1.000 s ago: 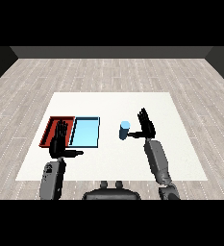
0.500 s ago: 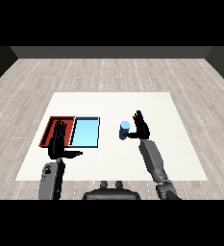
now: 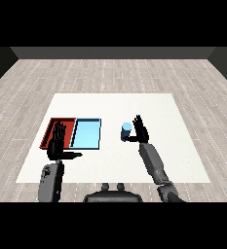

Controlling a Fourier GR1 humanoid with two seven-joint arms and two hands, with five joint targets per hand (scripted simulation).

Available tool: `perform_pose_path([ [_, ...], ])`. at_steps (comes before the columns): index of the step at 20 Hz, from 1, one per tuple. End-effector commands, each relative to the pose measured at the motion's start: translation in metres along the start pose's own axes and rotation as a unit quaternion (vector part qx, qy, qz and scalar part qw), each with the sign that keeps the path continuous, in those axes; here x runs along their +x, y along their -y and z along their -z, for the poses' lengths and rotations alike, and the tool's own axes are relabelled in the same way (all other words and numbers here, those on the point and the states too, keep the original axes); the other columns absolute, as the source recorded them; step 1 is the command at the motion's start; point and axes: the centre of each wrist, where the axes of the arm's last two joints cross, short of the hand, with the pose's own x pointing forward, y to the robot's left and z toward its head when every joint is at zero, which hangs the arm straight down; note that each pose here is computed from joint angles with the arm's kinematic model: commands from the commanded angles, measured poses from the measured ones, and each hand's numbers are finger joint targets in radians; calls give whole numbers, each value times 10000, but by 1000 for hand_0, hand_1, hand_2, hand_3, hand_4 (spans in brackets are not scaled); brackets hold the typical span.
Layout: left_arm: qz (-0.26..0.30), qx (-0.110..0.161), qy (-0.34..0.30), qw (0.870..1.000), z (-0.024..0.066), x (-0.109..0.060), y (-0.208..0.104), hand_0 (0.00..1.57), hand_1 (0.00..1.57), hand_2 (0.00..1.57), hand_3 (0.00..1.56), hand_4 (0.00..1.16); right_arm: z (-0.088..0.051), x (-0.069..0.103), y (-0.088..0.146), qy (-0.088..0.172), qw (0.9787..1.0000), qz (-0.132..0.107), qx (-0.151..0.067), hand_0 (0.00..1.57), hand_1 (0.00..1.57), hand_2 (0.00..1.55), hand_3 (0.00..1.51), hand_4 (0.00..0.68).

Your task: Pick the blue can and put it in the blue box

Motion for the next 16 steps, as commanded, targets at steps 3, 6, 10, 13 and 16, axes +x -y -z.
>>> perform_pose_path([
  [3,68,-48,-61,9999,-60,-15,-12,0,0,0,0,0,181,45,151,-33,9999,168,-10,0,0,0,0,0],
  [6,11,24,20,10000,6,84,51,0,0,0,0,0,167,-70,-39,-164,9998,81,114,0,0,0,0,0],
  [10,-63,65,-6,10000,-59,35,166,0,0,0,0,0,165,-113,-197,-213,9996,159,121,0,0,0,0,0],
  [13,-45,3,-60,10000,-40,-99,-64,0,0,0,0,0,326,-153,-278,-284,9995,104,57,0,0,0,0,0],
  [16,-136,-11,-34,9999,2,-68,-6,0,0,0,0,0,222,-283,-145,-284,9995,79,86,0,0,0,0,0],
])
